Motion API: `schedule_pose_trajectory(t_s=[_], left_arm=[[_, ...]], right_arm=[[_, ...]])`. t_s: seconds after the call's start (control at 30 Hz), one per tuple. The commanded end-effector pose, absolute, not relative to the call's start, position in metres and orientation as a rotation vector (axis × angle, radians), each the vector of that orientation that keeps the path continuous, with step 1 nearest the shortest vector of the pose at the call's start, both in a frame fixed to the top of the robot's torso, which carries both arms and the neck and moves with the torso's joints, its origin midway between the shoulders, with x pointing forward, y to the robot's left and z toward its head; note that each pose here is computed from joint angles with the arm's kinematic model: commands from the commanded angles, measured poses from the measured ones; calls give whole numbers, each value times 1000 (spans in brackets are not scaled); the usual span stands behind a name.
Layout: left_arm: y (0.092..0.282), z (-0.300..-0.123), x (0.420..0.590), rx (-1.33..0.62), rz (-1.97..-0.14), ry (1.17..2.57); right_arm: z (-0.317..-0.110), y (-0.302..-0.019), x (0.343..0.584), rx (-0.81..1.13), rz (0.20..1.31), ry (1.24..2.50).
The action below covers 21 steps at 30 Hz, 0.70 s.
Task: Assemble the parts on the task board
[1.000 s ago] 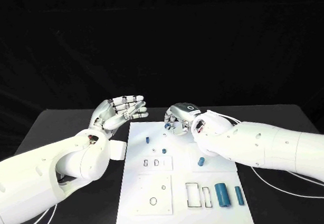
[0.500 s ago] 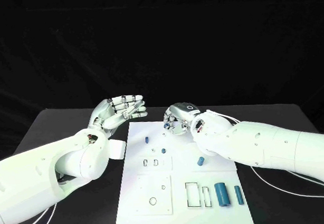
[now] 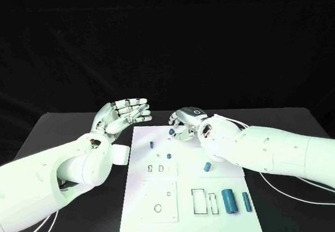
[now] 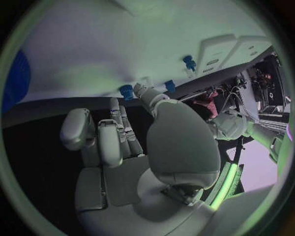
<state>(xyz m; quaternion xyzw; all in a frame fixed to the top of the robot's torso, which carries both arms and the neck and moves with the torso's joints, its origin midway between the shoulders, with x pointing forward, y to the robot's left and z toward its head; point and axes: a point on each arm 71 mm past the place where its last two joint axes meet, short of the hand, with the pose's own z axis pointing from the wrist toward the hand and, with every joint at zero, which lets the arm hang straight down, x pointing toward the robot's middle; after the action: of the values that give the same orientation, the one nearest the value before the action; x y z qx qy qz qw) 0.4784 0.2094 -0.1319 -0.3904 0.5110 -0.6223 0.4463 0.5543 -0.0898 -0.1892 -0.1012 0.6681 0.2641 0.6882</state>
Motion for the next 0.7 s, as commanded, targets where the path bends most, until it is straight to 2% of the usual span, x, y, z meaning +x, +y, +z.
schedule_pose_trajectory(t_s=[0.03,0.23,0.43,0.7], left_arm=[[208,-130,478,-952,-1560,1268],[211,-130,479,-955,-1552,1265],[215,-130,479,-957,-1547,1263],[220,-130,479,-960,-1536,1260]], right_arm=[[-189,-93,553,-228,585,1499],[-184,-109,546,-210,595,1480],[-167,-138,535,-142,626,1470],[-157,-183,524,-44,647,1592]])
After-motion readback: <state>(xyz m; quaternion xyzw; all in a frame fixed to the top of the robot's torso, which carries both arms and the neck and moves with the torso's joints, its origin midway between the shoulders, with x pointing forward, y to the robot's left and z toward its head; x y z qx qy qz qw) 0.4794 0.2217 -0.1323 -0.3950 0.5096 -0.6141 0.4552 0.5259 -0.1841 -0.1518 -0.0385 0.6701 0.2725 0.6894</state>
